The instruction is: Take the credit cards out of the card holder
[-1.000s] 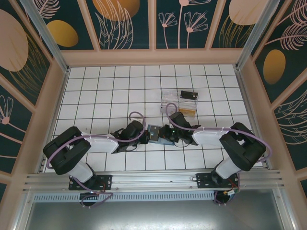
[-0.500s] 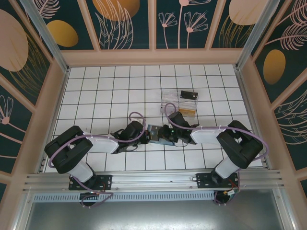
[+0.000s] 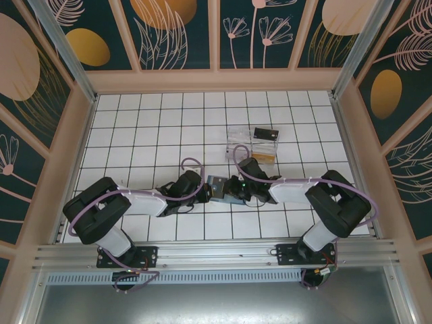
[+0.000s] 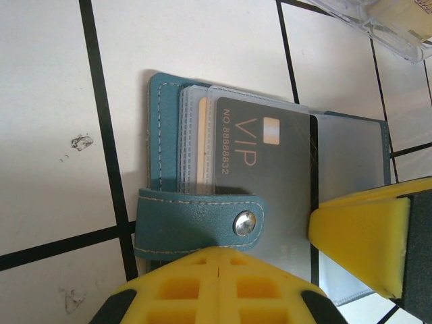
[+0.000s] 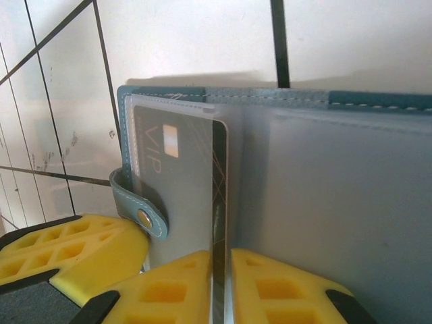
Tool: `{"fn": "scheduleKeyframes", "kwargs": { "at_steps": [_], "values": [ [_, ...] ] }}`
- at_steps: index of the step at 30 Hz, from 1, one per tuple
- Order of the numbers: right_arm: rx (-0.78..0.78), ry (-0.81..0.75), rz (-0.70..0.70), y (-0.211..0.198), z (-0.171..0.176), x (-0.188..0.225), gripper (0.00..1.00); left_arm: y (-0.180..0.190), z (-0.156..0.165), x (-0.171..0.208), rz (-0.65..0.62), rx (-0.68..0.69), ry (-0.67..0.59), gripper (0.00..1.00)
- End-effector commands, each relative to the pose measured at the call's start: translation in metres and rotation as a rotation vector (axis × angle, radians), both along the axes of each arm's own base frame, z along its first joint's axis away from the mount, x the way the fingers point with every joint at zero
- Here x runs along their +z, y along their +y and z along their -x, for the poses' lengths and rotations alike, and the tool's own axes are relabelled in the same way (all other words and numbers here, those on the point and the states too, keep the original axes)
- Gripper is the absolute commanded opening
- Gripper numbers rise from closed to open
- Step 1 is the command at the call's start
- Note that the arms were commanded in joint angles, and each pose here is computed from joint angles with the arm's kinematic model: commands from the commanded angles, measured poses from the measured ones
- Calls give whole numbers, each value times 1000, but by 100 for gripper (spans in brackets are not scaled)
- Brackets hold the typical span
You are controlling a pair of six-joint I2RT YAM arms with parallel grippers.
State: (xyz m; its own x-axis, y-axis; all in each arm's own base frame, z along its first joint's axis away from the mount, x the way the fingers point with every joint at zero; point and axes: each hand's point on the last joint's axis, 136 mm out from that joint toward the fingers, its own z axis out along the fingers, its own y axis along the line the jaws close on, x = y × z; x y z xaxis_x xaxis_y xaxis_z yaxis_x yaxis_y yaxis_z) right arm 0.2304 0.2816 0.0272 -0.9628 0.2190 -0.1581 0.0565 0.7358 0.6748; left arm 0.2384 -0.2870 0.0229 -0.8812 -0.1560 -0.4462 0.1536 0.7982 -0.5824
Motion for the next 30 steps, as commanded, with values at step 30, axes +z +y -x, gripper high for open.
{"fn": "scheduleKeyframes", "kwargs": {
  "at_steps": [30],
  "values": [
    [-33,-4,-42,-24,5,0,0,21,8,-28,-107,56,90,0]
  ]
}}
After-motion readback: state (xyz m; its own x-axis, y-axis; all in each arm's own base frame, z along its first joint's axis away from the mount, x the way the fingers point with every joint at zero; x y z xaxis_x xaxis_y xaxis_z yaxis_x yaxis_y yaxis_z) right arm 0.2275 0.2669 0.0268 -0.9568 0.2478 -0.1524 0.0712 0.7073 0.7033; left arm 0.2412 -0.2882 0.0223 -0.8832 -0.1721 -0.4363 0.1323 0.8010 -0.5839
